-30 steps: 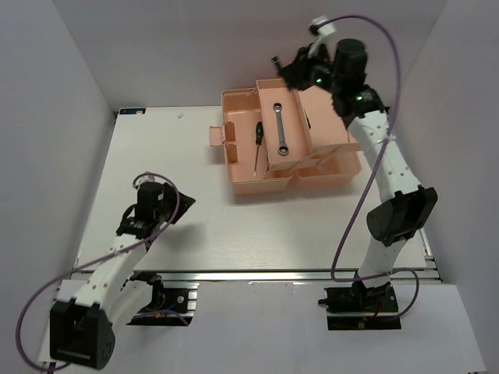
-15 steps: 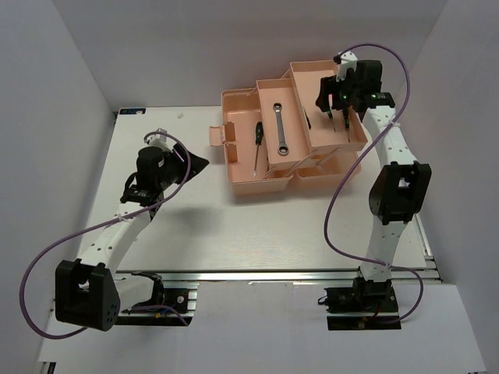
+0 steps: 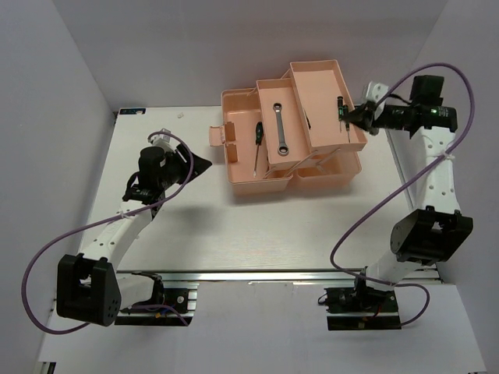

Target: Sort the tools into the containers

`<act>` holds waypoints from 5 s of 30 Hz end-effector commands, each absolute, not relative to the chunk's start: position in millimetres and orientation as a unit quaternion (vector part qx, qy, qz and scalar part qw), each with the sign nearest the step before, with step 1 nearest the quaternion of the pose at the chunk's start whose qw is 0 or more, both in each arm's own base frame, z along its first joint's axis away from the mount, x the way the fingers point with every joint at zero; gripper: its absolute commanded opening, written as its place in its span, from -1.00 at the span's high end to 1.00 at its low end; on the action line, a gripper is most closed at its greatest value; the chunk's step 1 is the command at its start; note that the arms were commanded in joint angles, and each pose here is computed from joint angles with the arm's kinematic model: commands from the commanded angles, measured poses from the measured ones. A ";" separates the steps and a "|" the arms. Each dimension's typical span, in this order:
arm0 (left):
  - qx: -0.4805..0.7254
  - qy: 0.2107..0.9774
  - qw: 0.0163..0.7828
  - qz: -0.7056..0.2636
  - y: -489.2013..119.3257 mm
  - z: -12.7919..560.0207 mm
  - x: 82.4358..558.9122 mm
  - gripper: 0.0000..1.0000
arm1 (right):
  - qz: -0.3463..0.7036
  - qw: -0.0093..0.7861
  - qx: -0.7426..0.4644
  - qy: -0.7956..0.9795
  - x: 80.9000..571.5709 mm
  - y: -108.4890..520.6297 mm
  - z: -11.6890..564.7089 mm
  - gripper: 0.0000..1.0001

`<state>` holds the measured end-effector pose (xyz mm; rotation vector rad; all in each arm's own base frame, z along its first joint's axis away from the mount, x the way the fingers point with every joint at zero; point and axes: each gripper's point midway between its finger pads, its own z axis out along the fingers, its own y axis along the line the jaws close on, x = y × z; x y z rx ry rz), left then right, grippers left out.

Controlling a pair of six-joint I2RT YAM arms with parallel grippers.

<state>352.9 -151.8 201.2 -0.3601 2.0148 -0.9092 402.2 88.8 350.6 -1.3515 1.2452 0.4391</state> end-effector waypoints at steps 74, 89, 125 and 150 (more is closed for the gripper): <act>-0.040 0.750 0.465 -0.468 -203.7 292.3 407.4 -0.22 | -0.135 0.259 -0.789 0.540 401.0 98.8 183.4 1.00; -0.037 0.753 0.451 -0.477 -210.5 283.8 403.4 -0.22 | -0.162 0.191 -0.776 0.578 400.6 98.3 157.9 0.46; -0.045 0.765 0.446 -0.462 -202.1 281.0 383.3 -0.23 | 0.290 0.445 0.060 0.845 448.6 -32.9 240.3 -0.25; -0.081 0.782 0.454 -0.420 -177.4 280.4 346.3 -0.23 | 0.197 0.363 -0.067 0.908 518.8 32.5 109.4 -0.11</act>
